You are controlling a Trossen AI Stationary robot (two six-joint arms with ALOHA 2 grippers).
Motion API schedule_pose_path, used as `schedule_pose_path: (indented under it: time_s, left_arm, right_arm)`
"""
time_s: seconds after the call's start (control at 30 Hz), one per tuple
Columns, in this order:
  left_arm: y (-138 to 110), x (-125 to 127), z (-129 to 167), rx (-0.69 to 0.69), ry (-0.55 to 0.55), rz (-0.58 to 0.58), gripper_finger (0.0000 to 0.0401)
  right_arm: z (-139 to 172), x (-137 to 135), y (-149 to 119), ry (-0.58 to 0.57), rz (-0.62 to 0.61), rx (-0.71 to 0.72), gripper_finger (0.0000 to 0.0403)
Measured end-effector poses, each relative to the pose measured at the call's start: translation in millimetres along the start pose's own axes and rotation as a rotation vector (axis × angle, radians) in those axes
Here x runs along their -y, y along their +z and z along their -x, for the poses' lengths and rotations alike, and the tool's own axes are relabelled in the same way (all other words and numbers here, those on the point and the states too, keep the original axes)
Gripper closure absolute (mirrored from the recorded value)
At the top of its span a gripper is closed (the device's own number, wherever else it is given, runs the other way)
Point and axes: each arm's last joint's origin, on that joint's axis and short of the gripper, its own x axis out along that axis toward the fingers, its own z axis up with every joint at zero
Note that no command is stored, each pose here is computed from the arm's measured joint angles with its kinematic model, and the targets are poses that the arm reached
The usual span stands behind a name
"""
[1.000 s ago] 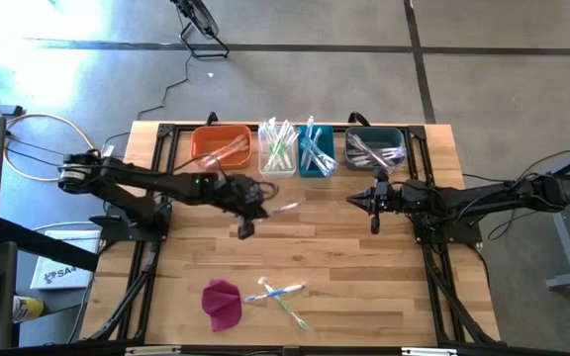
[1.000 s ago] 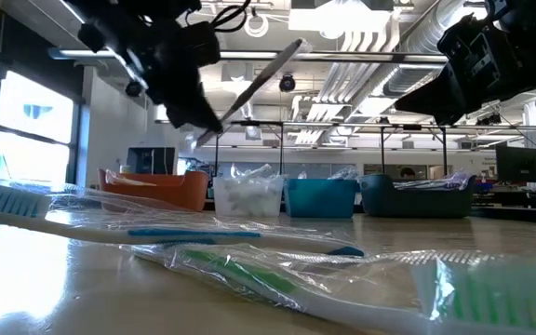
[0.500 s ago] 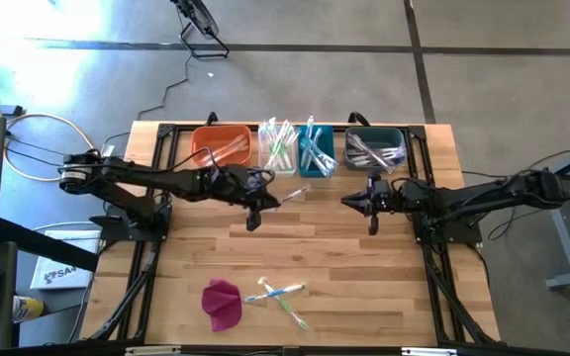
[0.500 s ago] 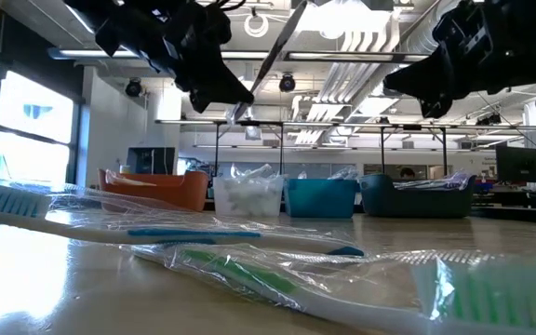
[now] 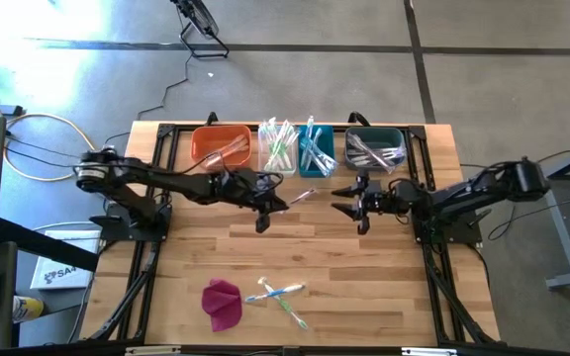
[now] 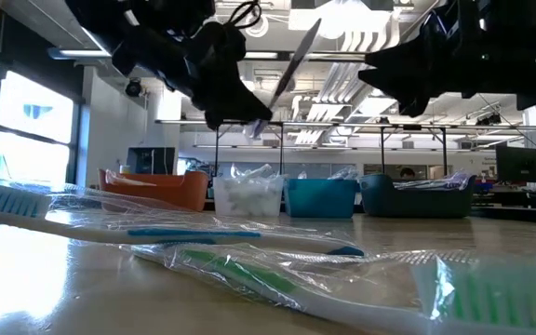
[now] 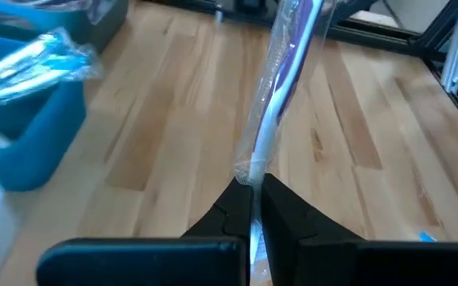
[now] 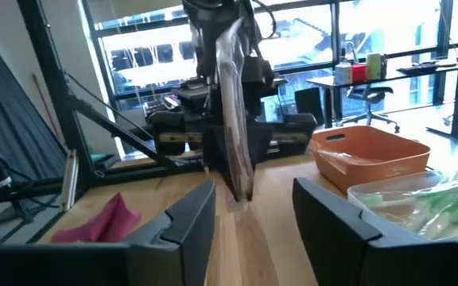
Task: Pick & Place Toothbrushes
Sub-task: Put the purple toothbrush into the green bin
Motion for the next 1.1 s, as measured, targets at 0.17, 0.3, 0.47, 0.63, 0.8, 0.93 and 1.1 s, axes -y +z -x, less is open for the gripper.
schedule_pose_path:
  time_s: [0.17, 0.3, 0.47, 0.63, 0.8, 0.93, 1.1]
  left_arm:
    - [-4.5, -1.6, -15.1, 0.047, -0.029, 0.017, 0.0395]
    - [-6.1, -2.6, -22.5, 0.082, -0.035, 0.039, 0.0395]
    - [0.6, -2.0, -25.4, 0.087, -0.036, 0.039, 0.0395]
    - [0.6, -2.0, -25.7, 0.072, -0.033, 0.040, 0.0395]
    - [-2.3, -2.7, -25.9, 0.044, -0.017, 0.044, 0.0395]
    - [-2.1, -2.7, -25.9, 0.046, -0.017, 0.044, 0.0395]
    - [-3.5, -2.9, -26.0, 0.031, -0.015, 0.046, 0.0395]
  right_arm:
    - [-9.4, 0.3, -3.8, 0.003, 0.024, -0.002, 0.0227]
    - [-22.8, -1.4, -4.9, 0.051, 0.028, -0.025, 0.0222]
    - [-44.0, -1.4, -8.9, 0.050, 0.027, -0.052, 0.0222]
    - [-62.1, -1.1, -13.5, 0.045, 0.026, -0.073, 0.0222]
    - [-76.3, -2.2, -9.4, 0.049, 0.023, -0.054, 0.0223]
    - [-81.3, -3.1, -5.5, 0.058, 0.025, -0.036, 0.0223]
    - [-83.4, -4.4, -3.2, 0.095, 0.026, -0.031, 0.0239]
